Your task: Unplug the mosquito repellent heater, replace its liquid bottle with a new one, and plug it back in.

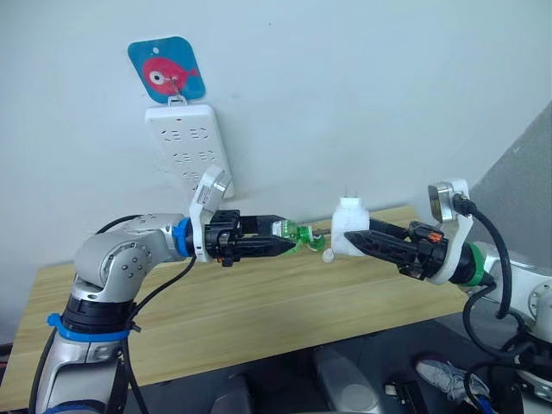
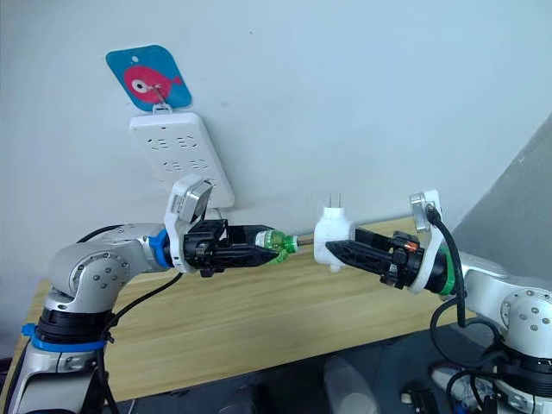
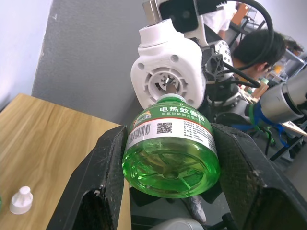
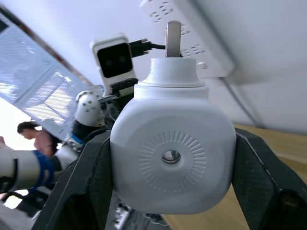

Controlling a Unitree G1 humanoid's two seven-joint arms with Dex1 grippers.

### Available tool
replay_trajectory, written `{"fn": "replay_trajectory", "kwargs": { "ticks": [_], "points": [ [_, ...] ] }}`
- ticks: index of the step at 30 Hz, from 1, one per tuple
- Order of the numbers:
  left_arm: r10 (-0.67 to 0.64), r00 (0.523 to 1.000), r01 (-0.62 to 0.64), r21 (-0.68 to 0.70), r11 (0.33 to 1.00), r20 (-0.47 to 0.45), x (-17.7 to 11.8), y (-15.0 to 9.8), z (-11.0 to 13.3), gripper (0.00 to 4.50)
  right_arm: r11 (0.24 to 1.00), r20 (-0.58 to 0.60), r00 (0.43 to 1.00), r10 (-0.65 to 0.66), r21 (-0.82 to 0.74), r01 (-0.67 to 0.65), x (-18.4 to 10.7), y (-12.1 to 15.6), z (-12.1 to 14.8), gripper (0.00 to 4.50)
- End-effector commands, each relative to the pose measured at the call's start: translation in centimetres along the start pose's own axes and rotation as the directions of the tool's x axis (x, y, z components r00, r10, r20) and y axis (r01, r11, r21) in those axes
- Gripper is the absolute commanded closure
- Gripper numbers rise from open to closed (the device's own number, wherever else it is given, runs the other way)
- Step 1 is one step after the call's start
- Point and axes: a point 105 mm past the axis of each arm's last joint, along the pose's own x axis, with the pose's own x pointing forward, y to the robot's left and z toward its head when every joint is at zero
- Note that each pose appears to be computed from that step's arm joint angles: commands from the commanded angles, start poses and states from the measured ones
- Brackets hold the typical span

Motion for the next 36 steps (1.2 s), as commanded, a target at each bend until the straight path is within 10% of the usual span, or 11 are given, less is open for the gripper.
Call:
{"fn": "replay_trajectory", "kwargs": {
  "ticks": [1,36],
  "points": [
    [-0.007,1.0,0.007,0.043,0.999,0.01,-0.2,-0.7,0.9,2.14,0.996,0.006,0.997,0.081,-0.023,-0.081,0.2,1.6,0.7,1.55],
    [-0.058,0.997,0.061,0.069,0.996,-0.053,1.2,-1.4,0.3,2.14,0.996,-0.088,0.993,0.078,-0.04,-0.082,0.7,1.3,0.2,1.55]
  ]
}}
